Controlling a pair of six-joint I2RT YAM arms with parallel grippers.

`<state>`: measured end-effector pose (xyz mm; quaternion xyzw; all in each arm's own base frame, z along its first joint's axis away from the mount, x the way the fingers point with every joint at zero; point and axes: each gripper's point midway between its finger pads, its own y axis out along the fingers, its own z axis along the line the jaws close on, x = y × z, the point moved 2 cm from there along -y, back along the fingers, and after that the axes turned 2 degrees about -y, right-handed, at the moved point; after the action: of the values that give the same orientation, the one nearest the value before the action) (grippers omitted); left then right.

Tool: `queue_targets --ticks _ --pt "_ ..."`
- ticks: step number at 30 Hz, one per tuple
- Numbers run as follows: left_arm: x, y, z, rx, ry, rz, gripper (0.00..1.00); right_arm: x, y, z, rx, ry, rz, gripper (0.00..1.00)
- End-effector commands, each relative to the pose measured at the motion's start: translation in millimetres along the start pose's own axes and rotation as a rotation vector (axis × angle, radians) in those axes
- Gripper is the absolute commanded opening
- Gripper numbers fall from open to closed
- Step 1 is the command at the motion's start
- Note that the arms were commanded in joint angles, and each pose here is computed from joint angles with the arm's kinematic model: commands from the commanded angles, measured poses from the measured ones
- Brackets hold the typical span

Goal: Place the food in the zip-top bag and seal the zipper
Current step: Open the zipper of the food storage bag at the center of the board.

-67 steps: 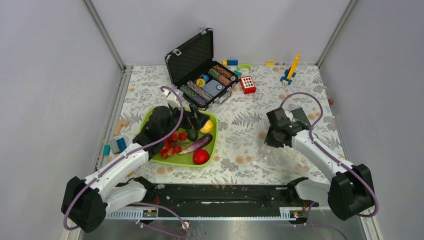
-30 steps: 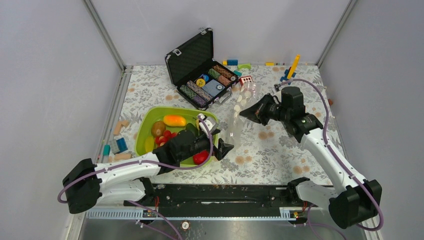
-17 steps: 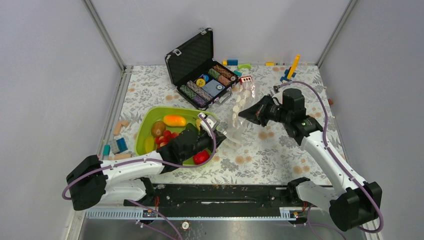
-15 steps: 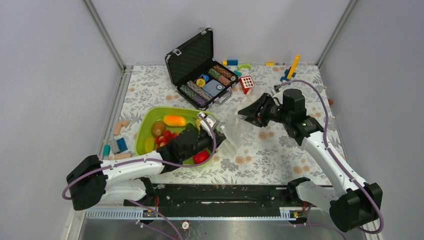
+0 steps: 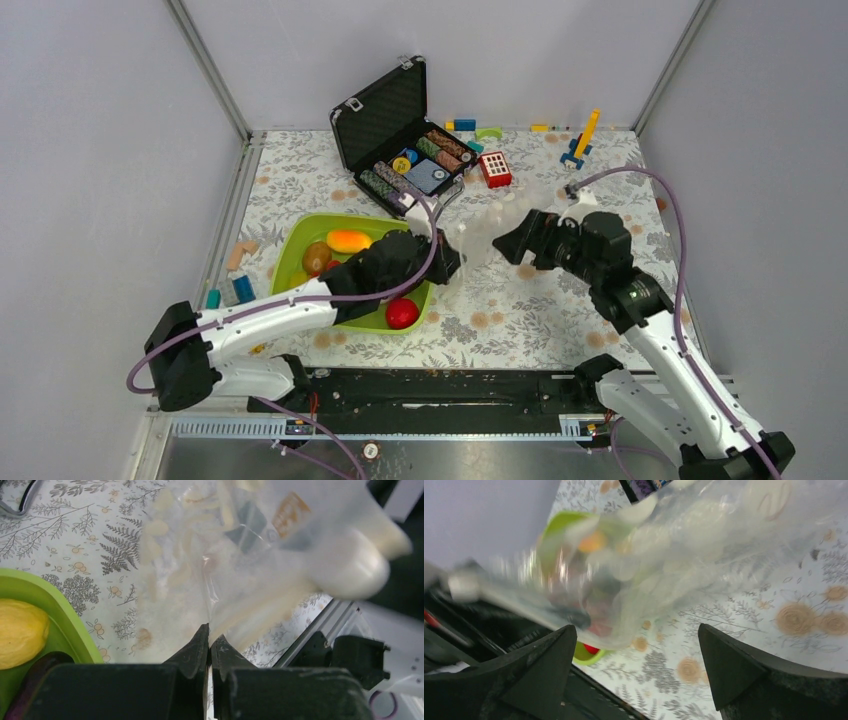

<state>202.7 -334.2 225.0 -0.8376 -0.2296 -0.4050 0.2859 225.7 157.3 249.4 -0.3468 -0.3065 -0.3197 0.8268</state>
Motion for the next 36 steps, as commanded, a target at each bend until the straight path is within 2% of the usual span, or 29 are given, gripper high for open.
queue_targets --ticks 1,4,6,11,33,36 --pt "23.1 2.6 -6.2 0.098 -0.115 0.010 0.00 -14.0 5.9 0.7 -0.030 -0.359 -0.019 1.00" --pt "27.3 8.7 -6.5 0.115 -0.175 0.013 0.00 -15.2 11.9 5.0 -0.035 -0.440 -0.074 1.00" --pt "34.8 9.3 -2.7 0.152 -0.233 0.007 0.00 -13.6 13.7 4.1 -0.033 -0.434 -0.115 1.00" --pt "40.7 9.2 1.4 0.171 -0.267 -0.001 0.00 -9.0 13.2 6.2 -0.028 -0.428 -0.158 0.99" --pt "41.1 13.2 11.1 0.244 -0.294 -0.012 0.00 -34.9 39.8 34.8 0.009 -0.545 -0.074 0.94" --pt "39.8 14.2 7.9 0.226 -0.293 0.000 0.00 -34.5 44.4 31.1 -0.049 -0.554 -0.096 0.94"
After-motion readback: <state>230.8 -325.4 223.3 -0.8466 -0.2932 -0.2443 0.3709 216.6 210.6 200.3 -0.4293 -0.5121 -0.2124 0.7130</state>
